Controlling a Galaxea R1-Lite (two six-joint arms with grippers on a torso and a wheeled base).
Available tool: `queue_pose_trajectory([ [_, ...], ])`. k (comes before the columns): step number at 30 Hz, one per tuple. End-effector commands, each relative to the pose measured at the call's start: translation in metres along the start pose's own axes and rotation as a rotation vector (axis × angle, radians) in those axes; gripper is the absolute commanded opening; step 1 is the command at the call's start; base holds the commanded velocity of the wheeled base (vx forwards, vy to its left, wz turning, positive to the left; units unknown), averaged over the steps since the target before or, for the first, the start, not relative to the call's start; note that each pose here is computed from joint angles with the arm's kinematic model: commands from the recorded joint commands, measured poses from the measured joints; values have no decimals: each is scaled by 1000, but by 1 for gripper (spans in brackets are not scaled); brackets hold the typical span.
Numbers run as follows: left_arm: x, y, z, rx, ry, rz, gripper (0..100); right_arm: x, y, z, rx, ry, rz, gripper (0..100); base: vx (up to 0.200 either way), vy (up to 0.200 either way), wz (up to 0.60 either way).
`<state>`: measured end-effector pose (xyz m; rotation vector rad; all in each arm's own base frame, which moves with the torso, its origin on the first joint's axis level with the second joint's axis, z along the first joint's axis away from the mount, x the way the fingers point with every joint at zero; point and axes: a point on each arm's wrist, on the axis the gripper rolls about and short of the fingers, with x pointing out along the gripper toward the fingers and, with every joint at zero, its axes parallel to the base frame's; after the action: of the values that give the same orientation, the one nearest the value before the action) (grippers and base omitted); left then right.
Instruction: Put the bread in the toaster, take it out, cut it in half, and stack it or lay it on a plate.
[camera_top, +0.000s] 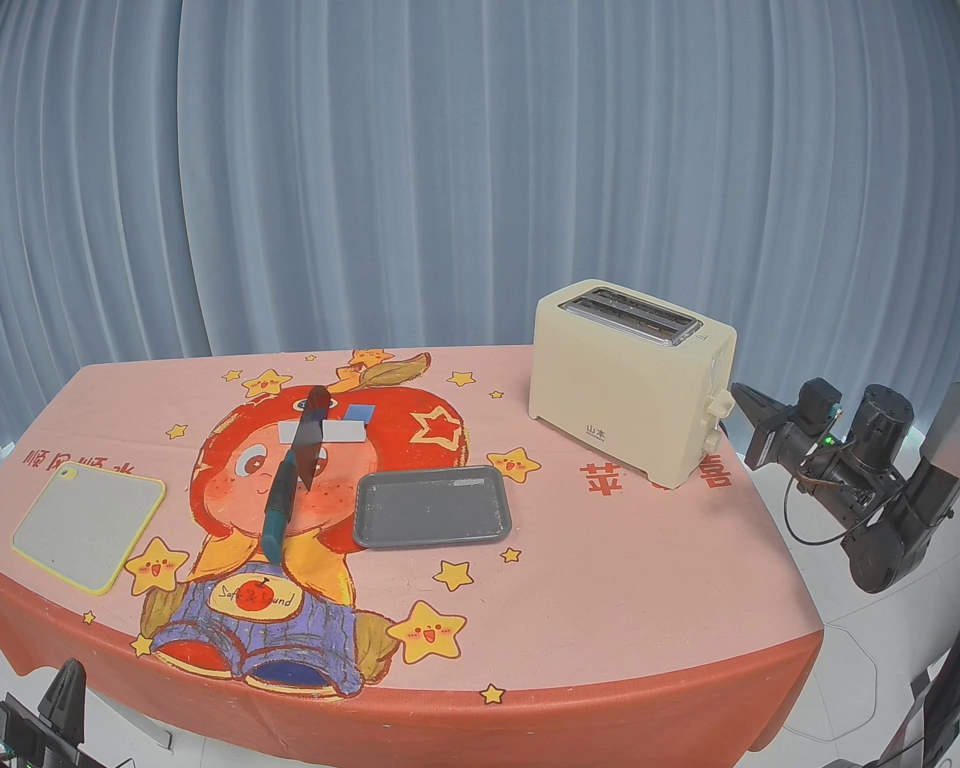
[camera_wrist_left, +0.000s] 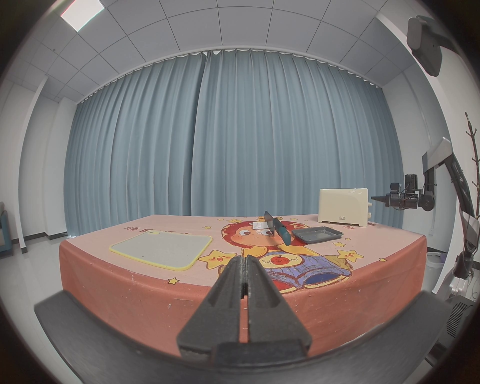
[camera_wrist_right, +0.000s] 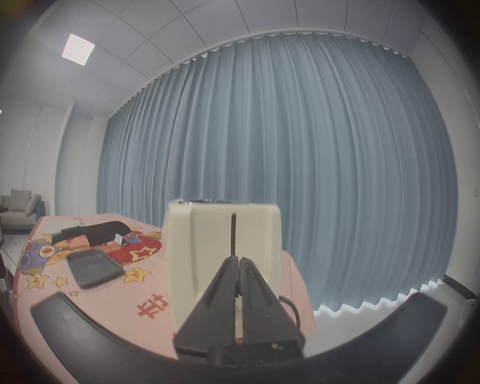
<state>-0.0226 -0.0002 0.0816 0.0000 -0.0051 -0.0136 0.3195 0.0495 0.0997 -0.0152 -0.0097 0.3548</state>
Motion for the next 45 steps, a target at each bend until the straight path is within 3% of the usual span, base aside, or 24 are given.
queue_pose_trajectory([
  [1,1,0,-5,0,17,0,0,-5,3,22,-15,-76,9,0,0,0,0],
  [13,1,0,-5,0,17,0,0,-17,6,44,-29,-131,13,0,0,0,0],
  [36,1,0,-5,0,17,0,0,-23,7,53,-28,-157,14,0,0,0,0],
  [45,1,0,-5,0,17,0,0,-28,8,56,-20,-127,10,0,0,0,0],
])
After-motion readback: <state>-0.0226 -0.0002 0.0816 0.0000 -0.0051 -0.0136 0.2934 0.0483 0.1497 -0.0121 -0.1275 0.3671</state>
